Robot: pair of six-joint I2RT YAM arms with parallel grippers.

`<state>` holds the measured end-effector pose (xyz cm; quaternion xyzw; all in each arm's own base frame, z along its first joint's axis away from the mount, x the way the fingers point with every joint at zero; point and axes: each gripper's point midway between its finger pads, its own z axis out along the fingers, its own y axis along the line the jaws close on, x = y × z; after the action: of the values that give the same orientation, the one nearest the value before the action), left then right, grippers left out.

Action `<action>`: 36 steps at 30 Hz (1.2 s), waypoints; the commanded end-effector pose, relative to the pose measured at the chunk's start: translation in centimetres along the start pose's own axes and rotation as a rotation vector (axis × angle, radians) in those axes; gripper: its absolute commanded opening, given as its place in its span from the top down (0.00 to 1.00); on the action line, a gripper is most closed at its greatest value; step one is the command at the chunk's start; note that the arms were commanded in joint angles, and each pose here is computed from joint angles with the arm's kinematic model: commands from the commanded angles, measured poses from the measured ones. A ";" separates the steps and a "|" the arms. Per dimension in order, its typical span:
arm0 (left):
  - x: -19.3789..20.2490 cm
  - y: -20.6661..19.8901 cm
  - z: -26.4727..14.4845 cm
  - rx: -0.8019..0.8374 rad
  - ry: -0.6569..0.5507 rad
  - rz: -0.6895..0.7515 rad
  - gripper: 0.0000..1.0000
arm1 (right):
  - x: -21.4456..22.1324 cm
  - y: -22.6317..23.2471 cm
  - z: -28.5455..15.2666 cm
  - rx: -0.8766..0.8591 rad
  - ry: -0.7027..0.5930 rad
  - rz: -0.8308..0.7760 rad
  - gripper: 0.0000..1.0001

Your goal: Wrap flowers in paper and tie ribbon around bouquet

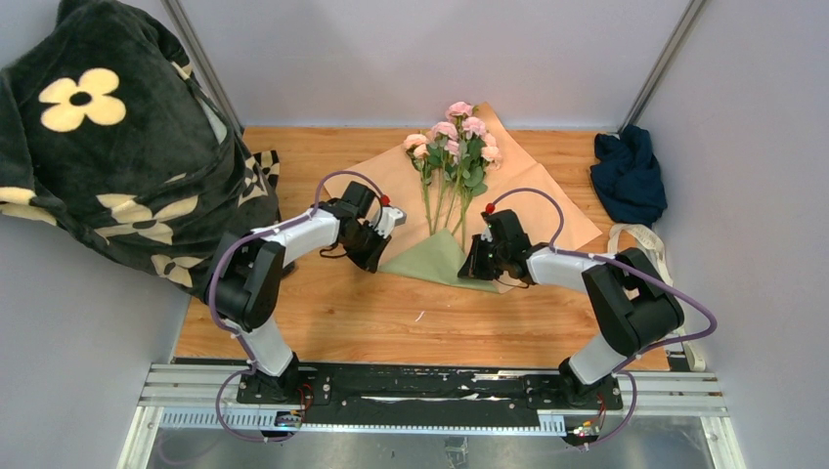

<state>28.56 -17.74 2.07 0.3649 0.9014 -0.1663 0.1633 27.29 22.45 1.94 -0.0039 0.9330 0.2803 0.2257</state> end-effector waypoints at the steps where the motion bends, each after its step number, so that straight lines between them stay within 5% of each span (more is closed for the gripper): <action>1: -3.5 -2.2 -2.5 0.010 -0.063 0.126 0.86 | 6.0 -5.8 -0.6 0.218 0.203 0.025 1.00; 5: -6.0 -6.0 -1.6 0.102 -0.110 0.174 0.86 | 5.9 -5.8 -0.5 0.220 0.204 0.022 1.00; 9: -5.8 -4.6 1.6 0.071 -0.054 0.135 0.87 | 6.1 -5.8 -0.3 0.219 0.215 0.026 1.00; 20: 2.2 -0.2 0.9 0.002 0.128 0.075 0.87 | 6.7 -6.0 -0.1 0.212 0.231 0.026 1.00; 26: -3.7 -4.3 -2.5 0.074 -0.057 0.182 0.79 | 6.6 -6.0 -0.3 0.214 0.236 0.014 1.00; 30: -7.5 -7.3 -0.7 0.115 -0.129 0.253 0.76 | 6.0 -5.5 -0.3 0.203 0.234 0.001 1.00; 36: -7.1 -5.1 4.2 0.034 -0.049 0.122 0.77 | 5.2 -5.0 -0.8 0.202 0.225 -0.021 1.00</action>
<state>29.55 -28.01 5.70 0.4638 0.8340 -0.2078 0.2149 27.39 22.61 2.02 -0.0189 0.9371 0.2772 0.2112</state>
